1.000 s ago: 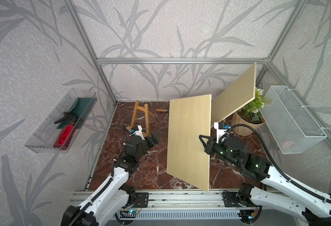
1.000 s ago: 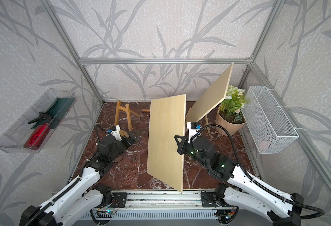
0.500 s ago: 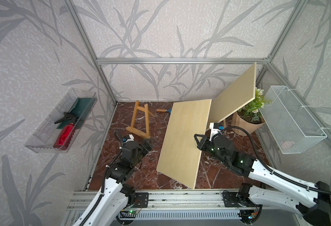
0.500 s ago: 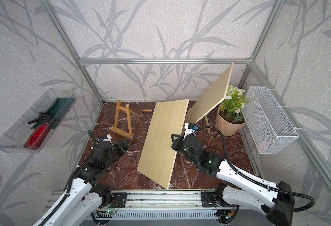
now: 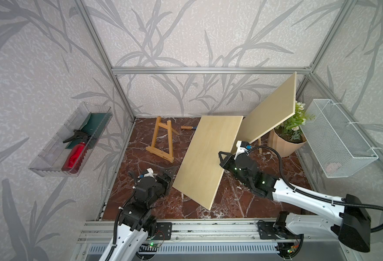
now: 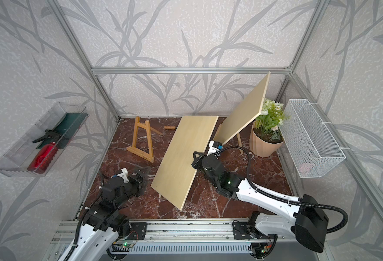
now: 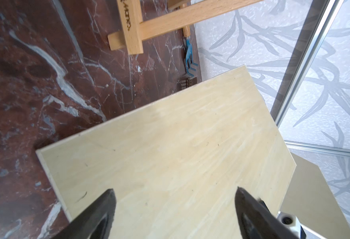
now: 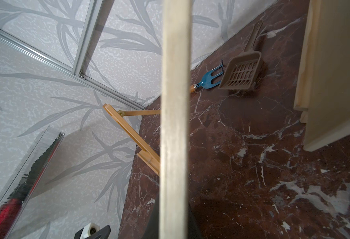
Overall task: Disassemble the easel
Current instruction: Place the drawing board at the center of the board.
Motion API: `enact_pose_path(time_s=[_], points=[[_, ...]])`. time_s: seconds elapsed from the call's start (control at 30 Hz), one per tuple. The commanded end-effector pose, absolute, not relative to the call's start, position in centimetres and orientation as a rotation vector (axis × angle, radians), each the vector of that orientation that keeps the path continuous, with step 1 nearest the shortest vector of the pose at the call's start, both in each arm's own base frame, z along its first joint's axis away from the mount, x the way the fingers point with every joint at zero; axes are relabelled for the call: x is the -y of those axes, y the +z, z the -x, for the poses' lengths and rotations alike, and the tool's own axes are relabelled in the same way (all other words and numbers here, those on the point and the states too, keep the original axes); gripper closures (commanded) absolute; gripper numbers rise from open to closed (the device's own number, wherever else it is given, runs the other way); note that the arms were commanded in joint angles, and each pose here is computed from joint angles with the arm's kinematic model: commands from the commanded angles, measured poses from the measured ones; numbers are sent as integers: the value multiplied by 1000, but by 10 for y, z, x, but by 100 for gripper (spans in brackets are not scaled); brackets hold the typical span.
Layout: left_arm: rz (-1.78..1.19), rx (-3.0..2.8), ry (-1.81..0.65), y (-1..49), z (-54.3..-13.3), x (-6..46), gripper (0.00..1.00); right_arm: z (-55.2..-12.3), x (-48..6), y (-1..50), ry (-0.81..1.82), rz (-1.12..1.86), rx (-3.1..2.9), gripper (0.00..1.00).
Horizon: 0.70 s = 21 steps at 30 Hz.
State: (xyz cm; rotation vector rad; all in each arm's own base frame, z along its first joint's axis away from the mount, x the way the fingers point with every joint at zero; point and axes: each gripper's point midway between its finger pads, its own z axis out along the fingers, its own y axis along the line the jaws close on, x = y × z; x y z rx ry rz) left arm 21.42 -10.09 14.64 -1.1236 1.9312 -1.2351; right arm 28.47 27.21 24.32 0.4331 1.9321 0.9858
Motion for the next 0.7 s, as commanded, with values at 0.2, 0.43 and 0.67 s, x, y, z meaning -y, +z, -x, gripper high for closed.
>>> enact_pose_path(time_s=[0.2, 0.43, 0.67], points=[[1284, -2000, -1283, 120, -192, 110, 11, -305, -271, 323, 1150, -568, -1626, 100], [1304, -2018, -1396, 97, -192, 129, 11, -310, -274, 317, 1172, -605, -1601, 100], [1265, -2056, -1426, 97, -194, 141, 11, -315, -279, 308, 1193, -636, -1593, 100]])
